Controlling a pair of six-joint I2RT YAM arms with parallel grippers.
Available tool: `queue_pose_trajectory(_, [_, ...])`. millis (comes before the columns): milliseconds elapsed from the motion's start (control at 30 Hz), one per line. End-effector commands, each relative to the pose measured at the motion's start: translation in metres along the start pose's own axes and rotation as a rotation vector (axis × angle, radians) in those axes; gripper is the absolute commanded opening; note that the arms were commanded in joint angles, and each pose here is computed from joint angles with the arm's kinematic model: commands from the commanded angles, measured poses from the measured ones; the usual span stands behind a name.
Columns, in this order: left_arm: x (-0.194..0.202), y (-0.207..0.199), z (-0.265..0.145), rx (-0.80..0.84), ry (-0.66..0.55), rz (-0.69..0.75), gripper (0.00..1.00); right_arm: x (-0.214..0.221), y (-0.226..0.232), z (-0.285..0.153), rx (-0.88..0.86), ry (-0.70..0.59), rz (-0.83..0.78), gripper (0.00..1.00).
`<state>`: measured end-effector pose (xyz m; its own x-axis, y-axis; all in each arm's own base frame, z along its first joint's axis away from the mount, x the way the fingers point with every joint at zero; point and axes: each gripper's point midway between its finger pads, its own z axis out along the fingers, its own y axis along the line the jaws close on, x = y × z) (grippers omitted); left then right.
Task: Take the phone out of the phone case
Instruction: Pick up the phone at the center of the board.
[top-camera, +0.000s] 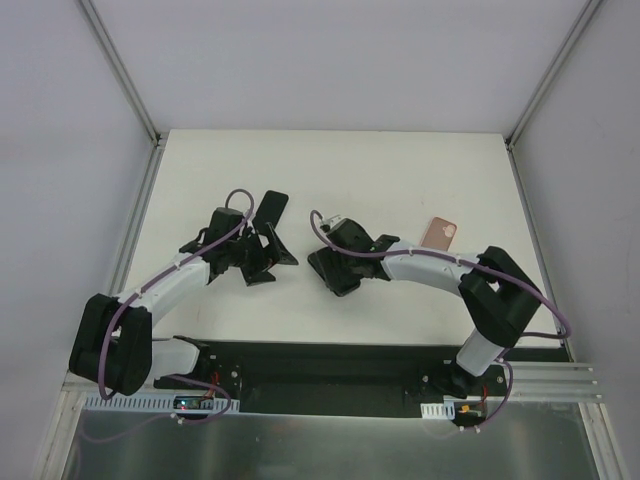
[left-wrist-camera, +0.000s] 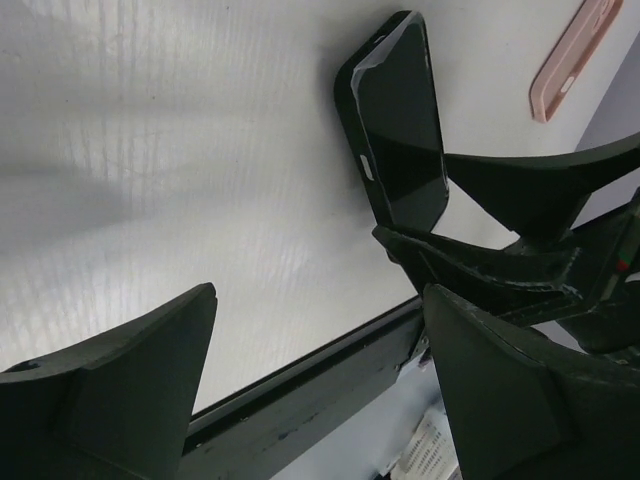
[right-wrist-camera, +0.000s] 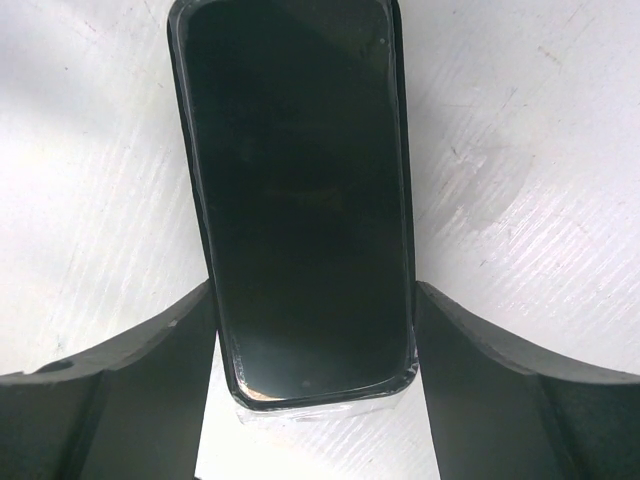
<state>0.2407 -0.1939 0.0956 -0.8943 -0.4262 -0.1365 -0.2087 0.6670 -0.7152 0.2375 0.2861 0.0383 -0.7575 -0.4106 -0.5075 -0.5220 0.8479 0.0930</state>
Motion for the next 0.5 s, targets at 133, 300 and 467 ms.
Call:
queue_pose_trajectory(133, [0.004,-0.015,0.003,0.091,0.039,-0.033,0.83,-0.004,0.017,-0.009,0.013,0.02,-0.054,0.02])
queue_pose_trajectory(300, [0.003,-0.016,0.001,0.095,0.033,-0.025,0.83,0.003,0.035,0.001,0.005,0.057,-0.101,0.27])
queue_pose_trajectory(467, [0.002,-0.016,-0.001,0.098,0.02,-0.015,0.83,0.003,0.038,0.004,0.001,0.061,-0.102,0.62])
